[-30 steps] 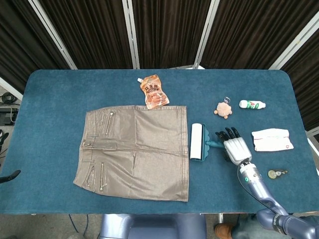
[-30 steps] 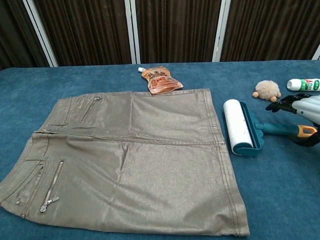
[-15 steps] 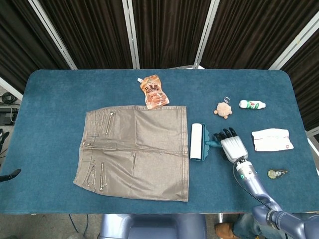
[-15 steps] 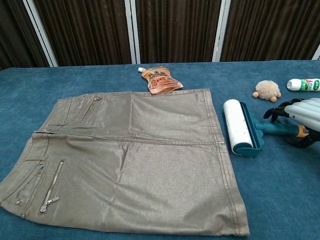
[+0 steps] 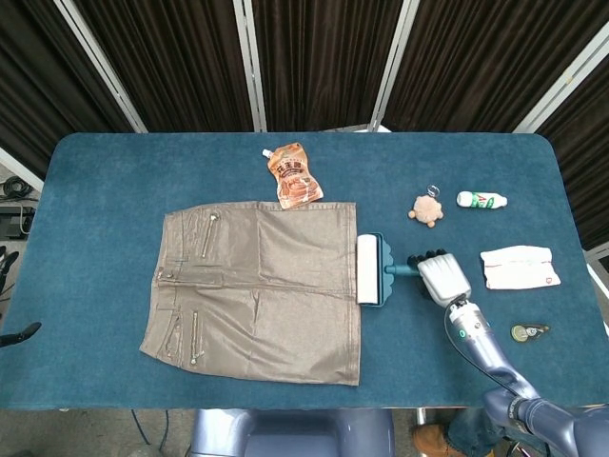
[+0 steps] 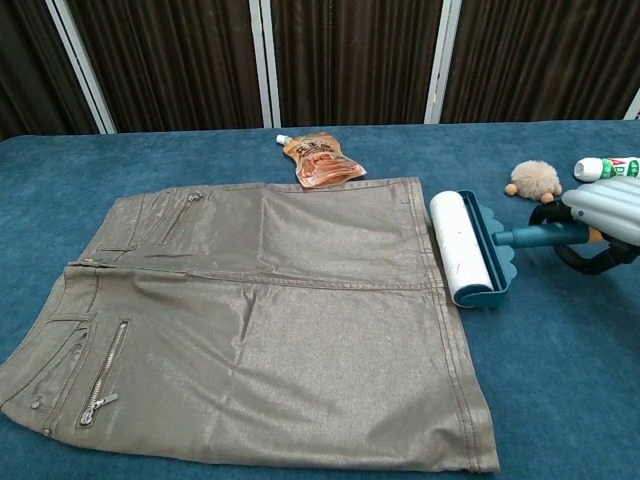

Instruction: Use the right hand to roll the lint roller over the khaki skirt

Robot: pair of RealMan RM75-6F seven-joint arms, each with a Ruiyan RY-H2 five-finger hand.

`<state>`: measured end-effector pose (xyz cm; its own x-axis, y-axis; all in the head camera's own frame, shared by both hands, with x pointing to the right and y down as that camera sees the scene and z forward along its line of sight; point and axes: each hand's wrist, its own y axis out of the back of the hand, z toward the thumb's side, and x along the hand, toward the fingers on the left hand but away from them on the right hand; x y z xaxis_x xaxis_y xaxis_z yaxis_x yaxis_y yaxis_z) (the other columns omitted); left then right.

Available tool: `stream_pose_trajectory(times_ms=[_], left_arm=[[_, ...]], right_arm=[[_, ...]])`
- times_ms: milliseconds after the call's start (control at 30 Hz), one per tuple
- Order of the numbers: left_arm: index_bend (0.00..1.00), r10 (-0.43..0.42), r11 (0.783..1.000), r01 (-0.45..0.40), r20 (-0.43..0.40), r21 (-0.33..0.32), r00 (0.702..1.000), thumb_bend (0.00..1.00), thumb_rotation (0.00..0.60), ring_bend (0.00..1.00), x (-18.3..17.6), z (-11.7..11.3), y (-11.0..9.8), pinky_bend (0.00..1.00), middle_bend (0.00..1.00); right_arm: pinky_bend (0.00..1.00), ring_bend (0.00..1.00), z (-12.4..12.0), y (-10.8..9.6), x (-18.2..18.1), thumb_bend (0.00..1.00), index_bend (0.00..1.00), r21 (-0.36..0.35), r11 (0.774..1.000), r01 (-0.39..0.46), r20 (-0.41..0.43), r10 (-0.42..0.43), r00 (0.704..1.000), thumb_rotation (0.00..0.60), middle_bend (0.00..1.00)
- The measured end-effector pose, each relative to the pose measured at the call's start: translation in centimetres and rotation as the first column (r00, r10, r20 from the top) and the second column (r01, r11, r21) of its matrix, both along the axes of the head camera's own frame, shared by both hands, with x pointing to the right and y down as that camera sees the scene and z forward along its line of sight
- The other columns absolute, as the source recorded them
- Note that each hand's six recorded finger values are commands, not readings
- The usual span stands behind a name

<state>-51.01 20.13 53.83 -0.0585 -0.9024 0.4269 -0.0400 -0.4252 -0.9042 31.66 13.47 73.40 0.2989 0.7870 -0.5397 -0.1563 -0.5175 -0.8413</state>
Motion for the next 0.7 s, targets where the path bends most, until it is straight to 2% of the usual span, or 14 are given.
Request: stream_pose_trajectory(times_ms=[200, 400, 567, 700], left_arm=[[0.00, 0.006, 1.000, -0.006, -0.017, 0.013, 1.000, 0.00, 0.600, 0.00, 0.2, -0.5, 0.0, 0.00, 0.00], [0.00, 0.020, 1.000, -0.019, -0.034, 0.016, 0.999, 0.00, 0.600, 0.00, 0.5, -0.8, 0.0, 0.00, 0.00], [0.00, 0.019, 1.000, -0.018, -0.041, 0.014, 0.999, 0.00, 0.600, 0.00, 0.4, -0.9, 0.1, 0.00, 0.00], [0.00, 0.013, 1.000, -0.013, -0.043, 0.008, 0.999, 0.00, 0.600, 0.00, 0.1, -0.8, 0.0, 0.00, 0.00]], right_arm=[[0.39, 0.39, -2.6, -1.0, -2.0, 0.85, 0.47, 0.048, 0.997, 0.064, 0.061, -0.067, 0.996, 0.600, 0.53], [0.40, 0.39, -5.5, -1.7, -6.2, 0.90, 0.48, 0.077, 0.986, 0.145, 0.124, -0.154, 0.980, 0.600, 0.53], [0.40, 0.39, -8.0, -1.4, -11.3, 0.92, 0.48, 0.080, 0.965, 0.249, 0.152, -0.259, 0.954, 0.600, 0.53], [0.41, 0.39, -8.8, -0.8, -14.6, 0.94, 0.48, 0.076, 0.937, 0.342, 0.124, -0.349, 0.929, 0.600, 0.53]])
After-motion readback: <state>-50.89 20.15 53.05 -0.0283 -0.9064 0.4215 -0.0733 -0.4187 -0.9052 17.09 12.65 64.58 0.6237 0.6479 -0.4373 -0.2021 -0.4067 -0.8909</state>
